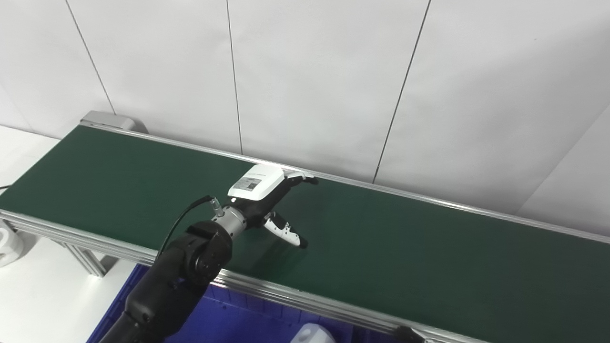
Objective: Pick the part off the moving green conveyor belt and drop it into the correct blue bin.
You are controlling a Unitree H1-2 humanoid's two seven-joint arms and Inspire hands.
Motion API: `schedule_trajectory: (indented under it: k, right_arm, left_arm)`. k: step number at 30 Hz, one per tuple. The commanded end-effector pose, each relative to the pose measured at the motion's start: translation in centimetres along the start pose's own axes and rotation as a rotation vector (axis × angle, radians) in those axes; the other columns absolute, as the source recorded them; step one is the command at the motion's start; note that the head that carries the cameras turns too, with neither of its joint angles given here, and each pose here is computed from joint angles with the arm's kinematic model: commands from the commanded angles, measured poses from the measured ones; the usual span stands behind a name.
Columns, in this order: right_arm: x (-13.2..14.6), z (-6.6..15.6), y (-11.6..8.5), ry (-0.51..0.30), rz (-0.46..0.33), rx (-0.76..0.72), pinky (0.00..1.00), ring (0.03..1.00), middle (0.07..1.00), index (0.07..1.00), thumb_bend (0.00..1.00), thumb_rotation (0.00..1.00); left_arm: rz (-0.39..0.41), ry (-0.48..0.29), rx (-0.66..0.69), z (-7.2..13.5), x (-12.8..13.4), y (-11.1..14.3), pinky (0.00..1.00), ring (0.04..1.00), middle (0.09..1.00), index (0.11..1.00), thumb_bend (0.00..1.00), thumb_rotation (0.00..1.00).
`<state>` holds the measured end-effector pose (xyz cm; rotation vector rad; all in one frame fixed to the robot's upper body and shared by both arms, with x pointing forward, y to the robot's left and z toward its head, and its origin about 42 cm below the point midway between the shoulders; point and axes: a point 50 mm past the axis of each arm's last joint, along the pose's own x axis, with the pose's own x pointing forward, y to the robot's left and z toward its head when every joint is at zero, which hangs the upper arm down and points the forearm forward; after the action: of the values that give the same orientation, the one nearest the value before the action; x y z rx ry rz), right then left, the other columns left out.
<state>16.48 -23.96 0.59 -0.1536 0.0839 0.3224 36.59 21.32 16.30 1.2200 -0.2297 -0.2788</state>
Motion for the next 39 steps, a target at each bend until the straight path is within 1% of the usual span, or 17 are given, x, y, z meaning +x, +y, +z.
schedule_trajectory:
  k: [1, 5, 11, 19, 23, 28, 31, 35, 37, 39]
  right_arm:
    - [0.3, 0.7, -0.3, -0.065, 0.003, -0.01, 0.7, 0.753, 0.805, 0.793, 0.89, 1.0]
    - [0.4, 0.6, -0.2, -0.062, 0.005, -0.013, 0.69, 0.747, 0.801, 0.787, 0.9, 1.0]
    - [0.4, 0.3, -0.2, -0.05, 0.003, -0.017, 0.68, 0.739, 0.794, 0.783, 0.9, 1.0]
    - [0.6, 0.1, -0.1, -0.045, 0.014, -0.016, 0.67, 0.732, 0.783, 0.775, 0.9, 1.0]
    - [0.6, 0.1, 0.0, -0.044, 0.018, -0.008, 0.67, 0.729, 0.775, 0.774, 0.92, 1.0]
    - [0.7, 0.0, 0.1, -0.041, 0.024, -0.005, 0.66, 0.728, 0.77, 0.773, 0.93, 1.0]
    - [0.7, -0.1, 0.2, -0.039, 0.03, -0.002, 0.66, 0.728, 0.767, 0.772, 0.95, 1.0]
    - [0.7, -0.1, 0.3, -0.038, 0.034, 0.0, 0.66, 0.727, 0.765, 0.77, 0.96, 1.0]
    - [0.7, -0.1, 0.3, -0.039, 0.035, -0.002, 0.66, 0.723, 0.763, 0.768, 0.96, 1.0]
    - [0.6, -0.1, 0.3, -0.039, 0.038, -0.002, 0.66, 0.726, 0.763, 0.768, 0.96, 1.0]
  left_arm:
    - [0.104, 0.018, 0.045, 0.6, 0.7, 0.9, 0.66, 0.827, 0.847, 0.799, 0.89, 0.24]
    - [0.141, 0.116, 0.089, -0.1, 0.6, -1.5, 0.69, 0.846, 0.866, 0.792, 0.88, 0.23]
    - [0.158, 0.181, 0.11, -1.1, 1.1, -3.2, 0.69, 0.847, 0.879, 0.789, 0.88, 0.22]
    - [0.139, 0.188, 0.12, -1.6, 2.4, -3.7, 0.71, 0.856, 0.893, 0.79, 0.88, 0.22]
    - [0.117, 0.188, 0.131, -1.5, 3.0, -4.3, 0.69, 0.848, 0.881, 0.791, 0.89, 0.23]
    - [0.132, 0.21, 0.157, -1.3, 3.5, -5.3, 0.66, 0.832, 0.877, 0.788, 0.91, 0.24]
    - [0.144, 0.222, 0.157, -1.2, 3.8, -5.8, 0.66, 0.833, 0.889, 0.803, 0.89, 0.21]
    - [0.129, 0.216, 0.151, -1.2, 4.5, -6.4, 0.67, 0.833, 0.885, 0.806, 0.85, 0.19]
    - [0.119, 0.21, 0.15, -1.2, 4.8, -6.6, 0.68, 0.825, 0.862, 0.794, 0.84, 0.15]
    - [0.116, 0.195, 0.153, -1.3, 5.4, -6.8, 0.66, 0.785, 0.807, 0.77, 0.82, 0.11]
